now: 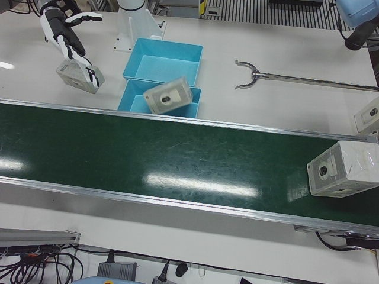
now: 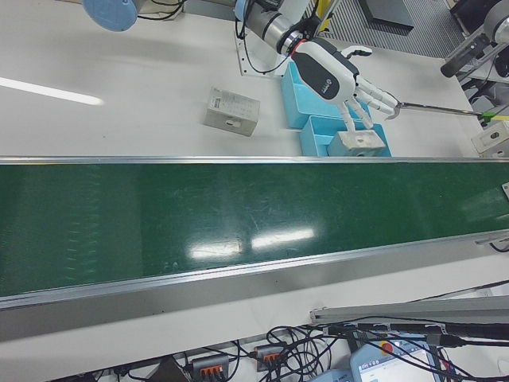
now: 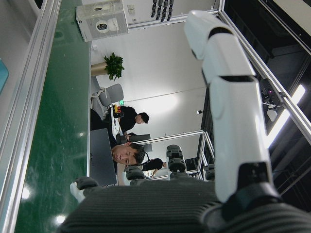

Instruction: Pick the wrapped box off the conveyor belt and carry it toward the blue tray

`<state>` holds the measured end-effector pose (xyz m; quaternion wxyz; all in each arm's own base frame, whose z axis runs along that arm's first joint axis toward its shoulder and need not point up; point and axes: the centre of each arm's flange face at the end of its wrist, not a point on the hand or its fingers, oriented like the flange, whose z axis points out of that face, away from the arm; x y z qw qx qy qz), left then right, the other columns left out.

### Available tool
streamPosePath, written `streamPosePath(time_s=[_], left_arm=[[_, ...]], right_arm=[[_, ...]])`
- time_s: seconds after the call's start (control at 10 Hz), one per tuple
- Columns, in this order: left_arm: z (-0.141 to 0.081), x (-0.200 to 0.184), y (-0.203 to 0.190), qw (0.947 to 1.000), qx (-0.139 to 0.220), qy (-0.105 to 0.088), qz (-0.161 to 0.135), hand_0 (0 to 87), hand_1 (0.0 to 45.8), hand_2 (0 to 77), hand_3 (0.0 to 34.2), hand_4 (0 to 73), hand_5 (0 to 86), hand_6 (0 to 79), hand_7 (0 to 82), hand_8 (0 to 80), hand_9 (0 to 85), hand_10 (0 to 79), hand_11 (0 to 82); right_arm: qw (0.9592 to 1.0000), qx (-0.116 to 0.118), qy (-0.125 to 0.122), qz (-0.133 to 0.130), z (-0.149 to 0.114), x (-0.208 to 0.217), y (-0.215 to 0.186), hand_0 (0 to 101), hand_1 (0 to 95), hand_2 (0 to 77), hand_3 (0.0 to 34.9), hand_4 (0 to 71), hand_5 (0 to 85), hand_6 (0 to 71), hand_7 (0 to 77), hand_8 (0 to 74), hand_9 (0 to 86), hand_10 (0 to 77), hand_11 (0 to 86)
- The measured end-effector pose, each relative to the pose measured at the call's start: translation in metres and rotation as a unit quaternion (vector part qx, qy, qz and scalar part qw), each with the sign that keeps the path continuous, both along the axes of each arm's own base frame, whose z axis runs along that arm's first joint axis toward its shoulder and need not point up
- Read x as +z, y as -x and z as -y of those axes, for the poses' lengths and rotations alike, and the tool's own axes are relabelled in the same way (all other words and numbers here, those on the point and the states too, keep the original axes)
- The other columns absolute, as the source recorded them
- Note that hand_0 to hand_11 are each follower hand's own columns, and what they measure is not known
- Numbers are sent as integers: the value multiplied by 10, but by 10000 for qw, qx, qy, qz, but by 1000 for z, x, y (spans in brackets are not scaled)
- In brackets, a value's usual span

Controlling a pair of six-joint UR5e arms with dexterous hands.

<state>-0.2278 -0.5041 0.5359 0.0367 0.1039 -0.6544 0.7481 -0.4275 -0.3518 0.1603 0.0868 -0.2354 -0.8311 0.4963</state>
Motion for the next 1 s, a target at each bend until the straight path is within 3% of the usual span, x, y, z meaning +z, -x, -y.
streamPosePath(time_s=[0.2,0.4,0.7,0.8,0.9,1.0], left_arm=[[0,0,0,10000,0,0,0,0,0,5,0,0,11,0,0,0,0,0,0],[0,0,0,10000,0,0,0,0,0,5,0,0,11,0,0,0,0,0,0],[0,0,0,10000,0,0,0,0,0,5,0,0,11,0,0,0,0,0,0],[0,0,0,10000,0,0,0,0,0,5,0,0,11,0,0,0,0,0,0],[0,0,0,10000,0,0,0,0,0,5,0,0,11,0,0,0,0,0,0],[0,0,0,10000,0,0,0,0,0,5,0,0,11,0,0,0,0,0,0]], right_arm=[[9996,242,6,-161,17,11,-37,504,207,229,306,0,55,0,82,16,16,0,11],[9960,646,6,-614,54,20,-102,504,207,229,309,0,71,0,82,16,11,0,11],[9847,1200,107,-1261,110,53,-193,504,207,224,301,0,71,0,71,16,11,0,5],[9801,1375,213,-1416,125,67,-215,504,175,147,302,0,60,0,27,22,16,0,11],[9753,1536,315,-1558,142,80,-235,504,175,147,301,0,27,0,27,22,16,0,5],[9711,1672,398,-1657,159,91,-251,489,131,98,302,0,27,0,27,33,16,0,11]])
